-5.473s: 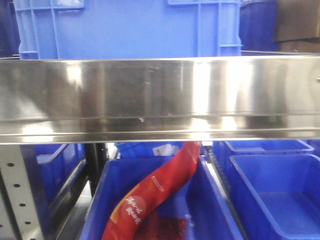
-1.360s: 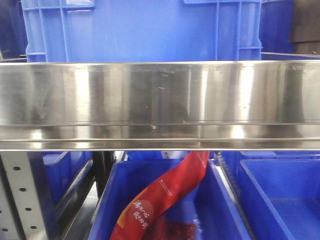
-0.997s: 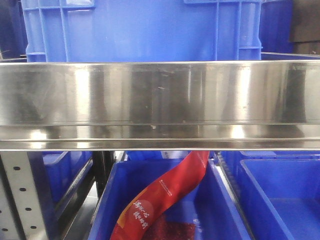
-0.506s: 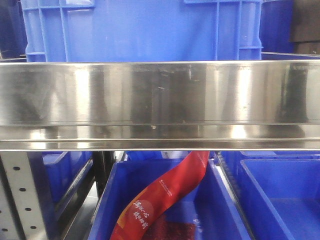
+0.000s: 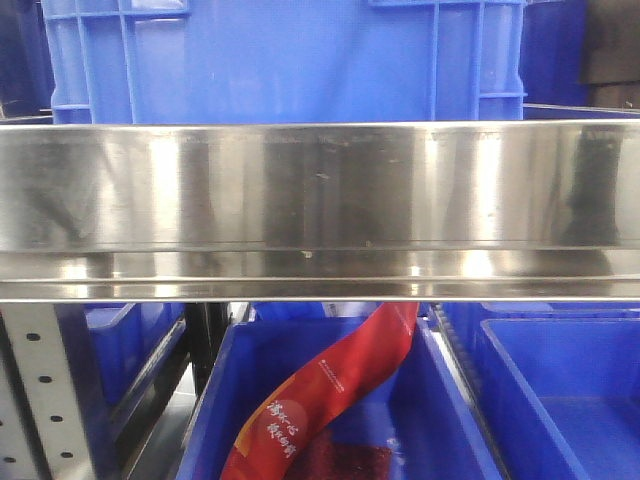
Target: Grab PVC pipe and place in blue bin
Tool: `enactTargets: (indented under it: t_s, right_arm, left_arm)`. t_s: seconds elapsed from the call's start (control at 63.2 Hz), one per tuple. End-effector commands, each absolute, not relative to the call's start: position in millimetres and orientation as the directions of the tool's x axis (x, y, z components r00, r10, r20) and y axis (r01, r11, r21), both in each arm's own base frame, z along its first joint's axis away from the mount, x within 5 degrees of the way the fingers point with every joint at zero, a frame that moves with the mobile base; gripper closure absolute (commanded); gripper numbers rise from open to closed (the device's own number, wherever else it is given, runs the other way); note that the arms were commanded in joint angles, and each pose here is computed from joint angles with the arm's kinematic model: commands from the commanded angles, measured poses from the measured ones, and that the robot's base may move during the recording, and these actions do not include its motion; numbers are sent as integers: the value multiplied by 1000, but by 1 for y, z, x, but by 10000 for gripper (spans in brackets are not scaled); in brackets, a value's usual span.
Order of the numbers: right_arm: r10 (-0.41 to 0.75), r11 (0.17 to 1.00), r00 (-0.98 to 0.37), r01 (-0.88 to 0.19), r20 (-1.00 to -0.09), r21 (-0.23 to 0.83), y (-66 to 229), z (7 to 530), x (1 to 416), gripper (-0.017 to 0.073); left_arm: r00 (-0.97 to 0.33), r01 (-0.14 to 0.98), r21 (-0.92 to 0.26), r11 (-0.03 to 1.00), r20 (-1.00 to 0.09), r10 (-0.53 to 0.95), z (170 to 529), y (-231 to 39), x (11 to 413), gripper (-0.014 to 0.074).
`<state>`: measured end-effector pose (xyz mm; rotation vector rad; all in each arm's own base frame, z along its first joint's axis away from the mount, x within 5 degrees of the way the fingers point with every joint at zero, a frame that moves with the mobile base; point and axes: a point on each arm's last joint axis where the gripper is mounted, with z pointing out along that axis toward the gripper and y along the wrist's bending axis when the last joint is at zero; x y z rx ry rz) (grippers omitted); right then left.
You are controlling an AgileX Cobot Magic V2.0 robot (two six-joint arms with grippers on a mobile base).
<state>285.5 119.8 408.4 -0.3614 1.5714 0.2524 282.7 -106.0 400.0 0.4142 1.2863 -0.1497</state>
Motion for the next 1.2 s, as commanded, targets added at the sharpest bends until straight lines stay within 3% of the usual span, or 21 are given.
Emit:
enactTargets:
  t_s: [0.0,0.427,0.585,0.68,0.791,0.902,1.186]
  right_arm:
    - [-69,928,29,-366,-997,-74,120,412,288,721]
    - [-85,927,-10,-367,-996,-76,125,398,300,715]
    - [-78,931,10,-358,-997,-76,124,400,301,572]
    - [-76,931,14,-356,-997,-76,124,400,301,419]
    - [-75,932,18,-354,-997,-76,124,401,301,314]
    - [-74,932,20,-353,-997,-76,124,401,301,305]
    - [-75,931,16,-358,-997,-76,123,402,299,310]
  left_arm:
    - [325,334,215,918,-940,102,407,-109,286,705]
    - [277,342,215,915,-953,121,396,-115,306,705]
    - [273,342,215,915,-954,122,396,-115,306,699]
    - [259,343,215,914,-957,128,395,-115,307,606]
    - [256,343,215,914,-958,129,394,-115,307,476]
    - [256,343,215,914,-958,129,394,-115,307,395]
    - [261,342,215,915,-957,128,396,-115,305,390]
